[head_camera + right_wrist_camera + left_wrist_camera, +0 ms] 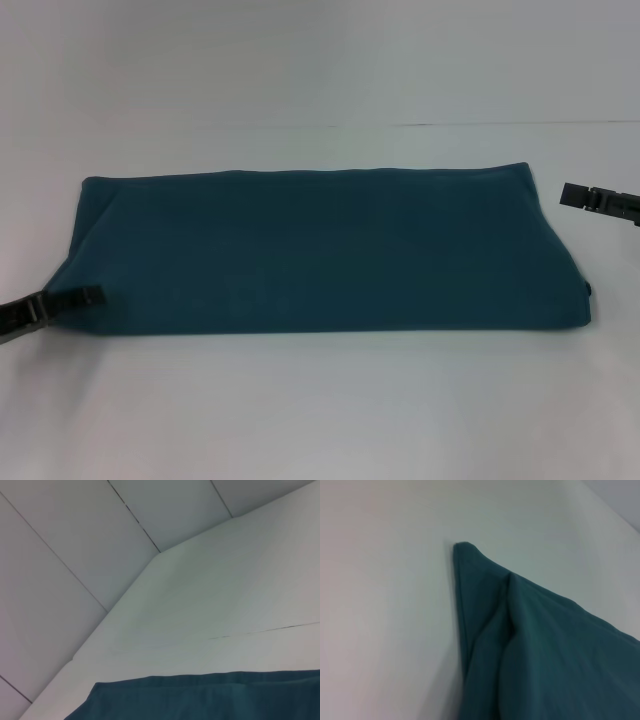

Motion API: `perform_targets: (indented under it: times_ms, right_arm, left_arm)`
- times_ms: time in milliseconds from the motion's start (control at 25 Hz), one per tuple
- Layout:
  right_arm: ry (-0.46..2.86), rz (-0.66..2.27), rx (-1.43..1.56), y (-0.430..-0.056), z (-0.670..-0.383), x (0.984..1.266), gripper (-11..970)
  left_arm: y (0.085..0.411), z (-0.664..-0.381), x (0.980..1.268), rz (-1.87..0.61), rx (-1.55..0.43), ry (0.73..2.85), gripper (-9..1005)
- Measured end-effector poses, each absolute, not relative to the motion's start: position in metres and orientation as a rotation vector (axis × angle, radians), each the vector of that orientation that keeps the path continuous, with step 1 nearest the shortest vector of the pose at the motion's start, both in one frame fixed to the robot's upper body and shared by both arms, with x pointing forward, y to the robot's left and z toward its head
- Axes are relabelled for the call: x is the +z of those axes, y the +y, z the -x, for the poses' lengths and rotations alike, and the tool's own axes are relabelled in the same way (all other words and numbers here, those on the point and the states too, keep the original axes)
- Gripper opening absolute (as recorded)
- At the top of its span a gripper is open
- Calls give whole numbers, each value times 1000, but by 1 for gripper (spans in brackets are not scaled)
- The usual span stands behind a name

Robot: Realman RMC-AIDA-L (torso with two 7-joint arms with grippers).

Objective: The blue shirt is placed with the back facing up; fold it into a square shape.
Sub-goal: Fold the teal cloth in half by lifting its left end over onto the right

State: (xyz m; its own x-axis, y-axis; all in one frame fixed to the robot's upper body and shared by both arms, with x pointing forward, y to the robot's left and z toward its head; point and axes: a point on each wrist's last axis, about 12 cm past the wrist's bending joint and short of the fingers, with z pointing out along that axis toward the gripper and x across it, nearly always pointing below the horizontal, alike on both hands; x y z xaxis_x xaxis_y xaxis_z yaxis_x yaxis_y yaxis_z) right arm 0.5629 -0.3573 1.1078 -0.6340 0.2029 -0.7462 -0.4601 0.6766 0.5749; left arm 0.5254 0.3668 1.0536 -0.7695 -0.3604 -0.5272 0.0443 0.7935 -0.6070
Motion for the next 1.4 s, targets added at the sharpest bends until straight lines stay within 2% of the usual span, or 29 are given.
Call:
perform_targets:
  times_ms: [640, 760, 960, 1400]
  right_arm:
    - [2038, 201, 991, -357, -562, 1108, 915]
    - [2038, 202, 992, -357, -562, 1108, 915]
    - [2036, 201, 1001, -353, -563, 1106, 916]
    - [2023, 205, 1024, -336, -571, 1105, 917]
  left_arm:
    - [370, -527, 1054, 242, -782, 2327, 470]
    - [371, -527, 1054, 251, -776, 2325, 263]
    - [375, -526, 1054, 256, -760, 2324, 46]
    - [405, -514, 1059, 328, -666, 2314, 50]
